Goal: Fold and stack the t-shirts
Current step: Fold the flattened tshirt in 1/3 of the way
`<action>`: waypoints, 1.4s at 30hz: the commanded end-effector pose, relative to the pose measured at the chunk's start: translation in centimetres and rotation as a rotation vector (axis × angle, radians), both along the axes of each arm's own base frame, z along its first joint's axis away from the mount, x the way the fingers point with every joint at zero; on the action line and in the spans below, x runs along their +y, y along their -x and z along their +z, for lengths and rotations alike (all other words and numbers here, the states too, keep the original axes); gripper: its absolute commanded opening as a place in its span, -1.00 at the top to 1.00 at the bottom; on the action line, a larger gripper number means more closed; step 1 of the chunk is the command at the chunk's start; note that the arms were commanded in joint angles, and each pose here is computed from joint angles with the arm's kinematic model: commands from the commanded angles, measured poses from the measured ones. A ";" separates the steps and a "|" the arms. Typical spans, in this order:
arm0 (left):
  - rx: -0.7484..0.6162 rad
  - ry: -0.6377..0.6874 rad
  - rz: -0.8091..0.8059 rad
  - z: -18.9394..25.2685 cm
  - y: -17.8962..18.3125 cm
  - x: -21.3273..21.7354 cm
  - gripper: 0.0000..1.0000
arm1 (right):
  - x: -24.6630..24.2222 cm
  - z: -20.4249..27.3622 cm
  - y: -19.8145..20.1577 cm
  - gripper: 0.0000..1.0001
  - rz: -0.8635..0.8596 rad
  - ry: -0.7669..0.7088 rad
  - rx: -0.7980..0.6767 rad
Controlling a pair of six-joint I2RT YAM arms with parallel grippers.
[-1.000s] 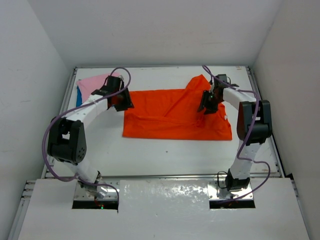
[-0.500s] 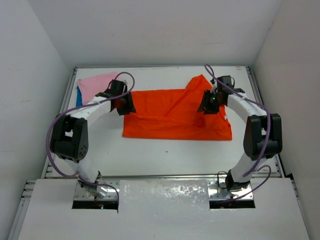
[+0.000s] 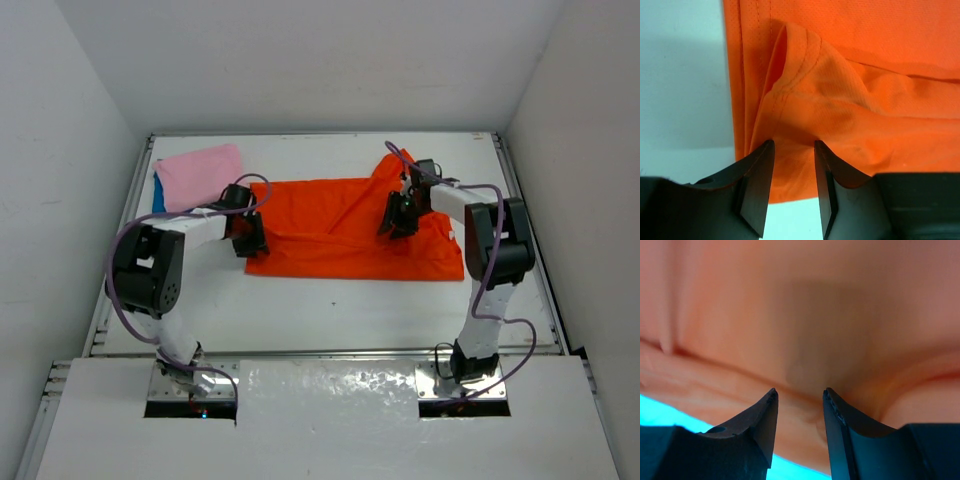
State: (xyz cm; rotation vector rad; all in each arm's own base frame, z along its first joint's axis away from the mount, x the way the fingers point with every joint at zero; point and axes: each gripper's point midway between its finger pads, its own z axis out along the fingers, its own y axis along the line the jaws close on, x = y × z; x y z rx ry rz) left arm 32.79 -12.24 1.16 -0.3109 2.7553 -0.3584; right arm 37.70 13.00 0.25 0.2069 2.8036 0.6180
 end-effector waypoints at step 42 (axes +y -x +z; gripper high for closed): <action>-0.193 -0.211 -0.064 7.1 -9.2 -2.2 0.12 | -13.4 12.0 -16.8 -0.28 -0.099 0.205 -0.373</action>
